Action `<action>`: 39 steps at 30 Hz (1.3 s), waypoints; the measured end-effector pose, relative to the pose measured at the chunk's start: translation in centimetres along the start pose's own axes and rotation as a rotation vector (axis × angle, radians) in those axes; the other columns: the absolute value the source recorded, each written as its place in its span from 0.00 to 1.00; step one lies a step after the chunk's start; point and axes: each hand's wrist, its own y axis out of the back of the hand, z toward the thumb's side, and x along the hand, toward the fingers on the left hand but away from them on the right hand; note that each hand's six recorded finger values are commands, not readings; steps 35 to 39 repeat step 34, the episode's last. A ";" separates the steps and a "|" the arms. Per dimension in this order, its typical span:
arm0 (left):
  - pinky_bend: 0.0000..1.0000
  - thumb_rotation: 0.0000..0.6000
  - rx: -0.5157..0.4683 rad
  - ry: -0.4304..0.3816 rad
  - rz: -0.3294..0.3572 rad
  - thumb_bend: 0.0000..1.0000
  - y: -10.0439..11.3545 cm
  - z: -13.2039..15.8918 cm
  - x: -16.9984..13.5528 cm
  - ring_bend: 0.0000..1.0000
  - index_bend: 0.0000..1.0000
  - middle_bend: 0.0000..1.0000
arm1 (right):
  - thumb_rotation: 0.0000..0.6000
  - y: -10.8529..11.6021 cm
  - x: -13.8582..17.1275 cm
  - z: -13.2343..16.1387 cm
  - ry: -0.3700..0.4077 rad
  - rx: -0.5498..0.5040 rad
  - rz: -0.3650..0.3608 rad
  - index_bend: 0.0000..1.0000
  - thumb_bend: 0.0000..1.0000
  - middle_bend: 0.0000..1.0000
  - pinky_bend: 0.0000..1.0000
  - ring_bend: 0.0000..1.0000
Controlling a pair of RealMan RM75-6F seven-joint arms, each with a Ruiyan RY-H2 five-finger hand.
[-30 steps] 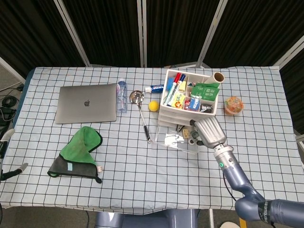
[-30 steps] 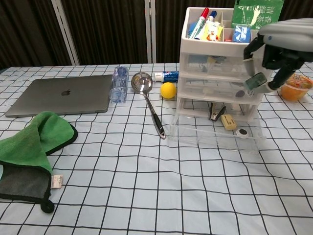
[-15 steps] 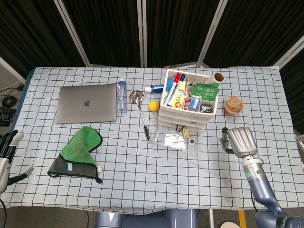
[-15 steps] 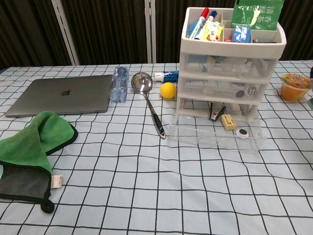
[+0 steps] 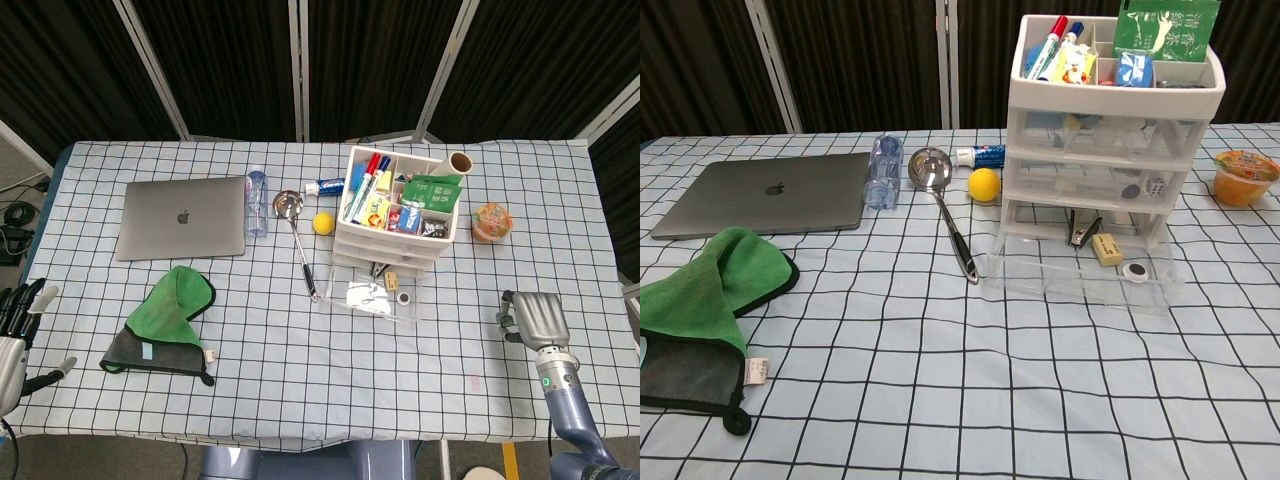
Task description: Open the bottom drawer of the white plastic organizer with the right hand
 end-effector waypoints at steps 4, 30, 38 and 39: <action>0.00 1.00 0.000 0.000 -0.006 0.00 -0.2 0.0 0.1 0.00 0.00 0.00 | 1.00 -1.3 0.0 -0.7 -0.022 -0.005 0.030 0.59 0.15 1.00 0.82 1.00; 0.00 1.00 0.009 0.033 -0.010 0.00 -0.4 -0.8 0.1 0.00 0.00 0.00 | 1.00 2.3 4.3 -1.1 0.035 -0.067 -0.231 0.13 0.06 0.04 0.03 0.01; 0.00 1.00 0.040 0.051 -0.028 0.00 -1.0 -1.5 0.2 0.00 0.00 0.00 | 1.00 2.6 6.9 -1.7 0.072 -0.107 -0.270 0.00 0.04 0.00 0.00 0.00; 0.00 1.00 0.040 0.051 -0.028 0.00 -1.0 -1.5 0.2 0.00 0.00 0.00 | 1.00 2.6 6.9 -1.7 0.072 -0.107 -0.270 0.00 0.04 0.00 0.00 0.00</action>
